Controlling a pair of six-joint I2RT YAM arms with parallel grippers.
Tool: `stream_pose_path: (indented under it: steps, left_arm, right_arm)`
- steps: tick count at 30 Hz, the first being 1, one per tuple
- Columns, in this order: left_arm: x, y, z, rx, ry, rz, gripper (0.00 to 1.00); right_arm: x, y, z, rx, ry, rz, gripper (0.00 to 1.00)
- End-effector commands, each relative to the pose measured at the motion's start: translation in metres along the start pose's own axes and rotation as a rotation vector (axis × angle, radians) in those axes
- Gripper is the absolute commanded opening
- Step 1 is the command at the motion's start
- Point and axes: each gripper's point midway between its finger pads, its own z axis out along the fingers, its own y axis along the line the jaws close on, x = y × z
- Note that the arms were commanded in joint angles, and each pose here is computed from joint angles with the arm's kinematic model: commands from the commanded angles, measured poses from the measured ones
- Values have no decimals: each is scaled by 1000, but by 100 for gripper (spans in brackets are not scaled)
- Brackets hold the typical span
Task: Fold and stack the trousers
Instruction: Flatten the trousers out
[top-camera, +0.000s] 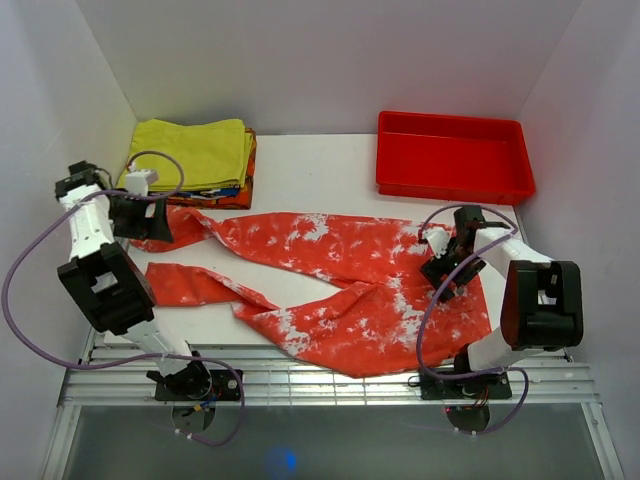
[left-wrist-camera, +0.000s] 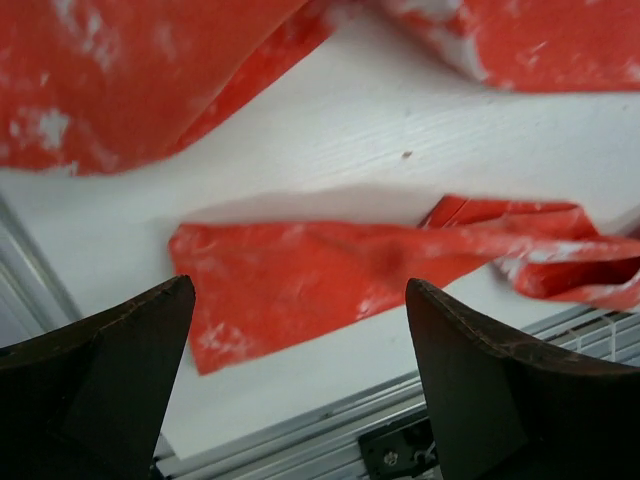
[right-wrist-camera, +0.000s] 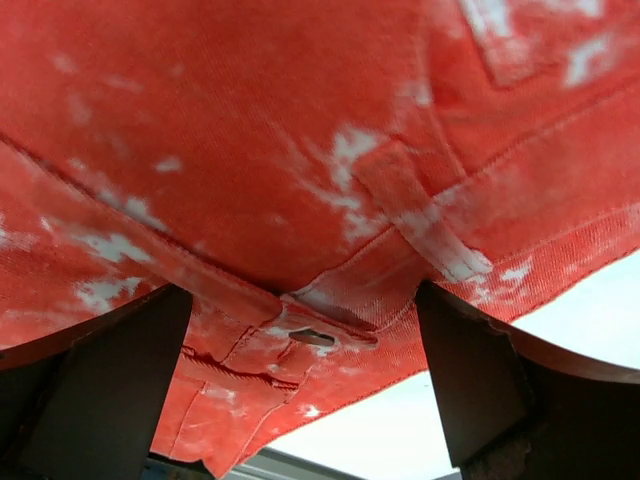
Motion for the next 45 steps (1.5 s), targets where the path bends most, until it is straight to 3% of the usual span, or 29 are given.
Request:
stream_pose_path:
  steps: [1, 4, 8, 12, 15, 16, 19, 24, 32, 35, 36, 39, 40, 42, 45]
  left_arm:
    - [32, 8, -34, 78, -13, 39, 97]
    - [59, 25, -41, 61, -10, 86, 95]
    - [95, 11, -35, 94, 17, 204, 91]
    - [110, -15, -33, 90, -39, 415, 92]
    - [127, -36, -19, 132, -71, 618, 94]
    - [127, -39, -20, 110, -86, 760, 95]
    - [135, -45, -6, 101, -104, 914, 97]
    - [155, -41, 22, 163, -31, 911, 96]
    - [158, -30, 76, 151, 30, 947, 91]
    - [149, -30, 90, 157, 43, 942, 70]
    - [136, -25, 87, 141, 35, 939, 53]
    - [131, -27, 77, 193, 70, 838, 33]
    - [117, -20, 67, 180, 75, 814, 16]
    - [118, -32, 49, 238, 107, 753, 5]
    - [103, -44, 12, 251, 117, 676, 0]
  right_arm:
    - [33, -46, 15, 78, 68, 44, 99]
    - [51, -74, 17, 87, 89, 130, 100]
    - [55, -85, 5, 76, 55, 154, 100]
    - [18, -72, -32, 5, -122, 133, 100]
    - [-10, -60, -70, -56, -251, 115, 98]
    - [-15, -57, -78, -69, -273, 112, 97]
    - [-41, -42, -123, -106, -417, 53, 95]
    - [-88, -22, -199, -165, -611, 101, 92]
    - [-99, -3, -183, -245, -584, 138, 90]
    - [-91, 4, -160, -256, -530, 130, 90]
    - [-85, 2, -153, -231, -500, 126, 90]
    - [-67, 0, -121, -185, -423, 112, 90]
    - [-63, -1, -114, -173, -407, 111, 90]
    - [-48, -4, -92, -149, -343, 109, 90]
    - [-38, -15, -71, -102, -292, 105, 91]
